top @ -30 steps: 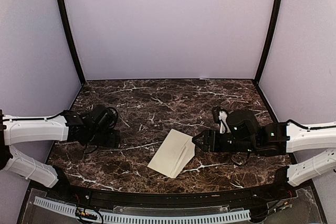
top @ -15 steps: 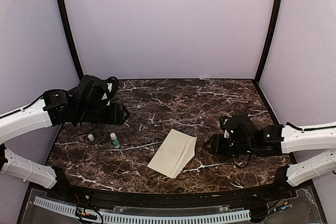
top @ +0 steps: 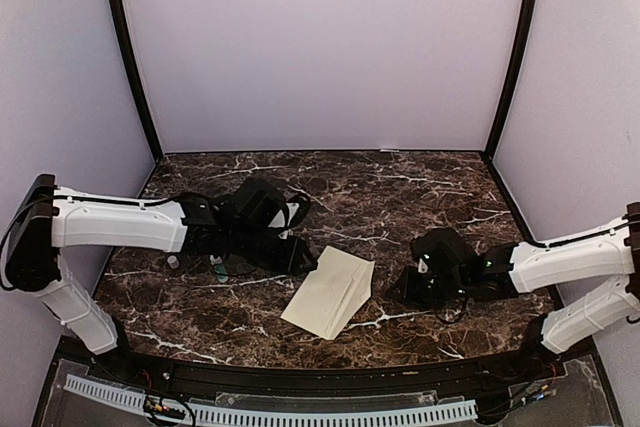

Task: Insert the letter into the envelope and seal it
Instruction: Seal the envelope flap on the envelope.

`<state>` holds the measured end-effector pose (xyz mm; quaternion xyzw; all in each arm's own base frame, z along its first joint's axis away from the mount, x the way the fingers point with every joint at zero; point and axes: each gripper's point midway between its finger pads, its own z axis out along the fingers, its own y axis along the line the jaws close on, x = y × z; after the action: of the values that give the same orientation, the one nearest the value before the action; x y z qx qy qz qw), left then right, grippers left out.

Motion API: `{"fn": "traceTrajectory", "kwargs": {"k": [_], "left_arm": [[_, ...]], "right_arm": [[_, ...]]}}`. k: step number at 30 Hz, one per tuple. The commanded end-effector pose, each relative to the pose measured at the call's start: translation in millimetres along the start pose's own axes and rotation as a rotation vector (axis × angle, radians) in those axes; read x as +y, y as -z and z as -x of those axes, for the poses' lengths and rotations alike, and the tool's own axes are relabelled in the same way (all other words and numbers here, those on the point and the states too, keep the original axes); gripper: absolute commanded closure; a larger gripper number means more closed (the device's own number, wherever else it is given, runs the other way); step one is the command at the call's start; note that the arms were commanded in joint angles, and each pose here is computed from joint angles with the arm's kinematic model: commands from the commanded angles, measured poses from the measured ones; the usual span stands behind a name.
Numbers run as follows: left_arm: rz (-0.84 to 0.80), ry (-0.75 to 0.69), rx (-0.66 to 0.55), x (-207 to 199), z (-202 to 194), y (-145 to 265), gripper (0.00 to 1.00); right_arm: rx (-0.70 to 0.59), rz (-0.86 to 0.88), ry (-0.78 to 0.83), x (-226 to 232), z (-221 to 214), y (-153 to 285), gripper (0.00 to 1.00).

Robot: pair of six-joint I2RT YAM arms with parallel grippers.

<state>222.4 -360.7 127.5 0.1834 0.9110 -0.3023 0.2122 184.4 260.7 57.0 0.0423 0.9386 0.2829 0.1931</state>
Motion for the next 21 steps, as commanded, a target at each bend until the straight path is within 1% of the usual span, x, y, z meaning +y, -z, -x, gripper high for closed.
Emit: {"fn": "traceTrajectory", "kwargs": {"k": [1,4,6,11,14,21], "left_arm": [[-0.077,-0.014,0.05,-8,-10,-22,0.72],[-0.061,-0.007,0.085,3,-23,-39,0.73],[-0.052,0.0,0.095,10,-29,-47,0.76],[-0.052,0.042,0.162,28,-50,-67,0.89],[-0.042,0.048,0.18,36,-60,-75,0.94],[-0.035,0.081,0.227,51,-87,-81,0.98]], "right_arm": [[0.006,0.062,0.0,20,6,-13,0.82],[0.007,0.064,0.004,24,7,-24,0.85],[0.039,0.087,0.009,28,2,-30,0.88],[0.053,0.141,0.028,43,2,-35,0.91],[0.05,0.169,0.052,53,6,-38,0.91],[0.07,0.204,0.111,76,11,-55,0.92]]}}
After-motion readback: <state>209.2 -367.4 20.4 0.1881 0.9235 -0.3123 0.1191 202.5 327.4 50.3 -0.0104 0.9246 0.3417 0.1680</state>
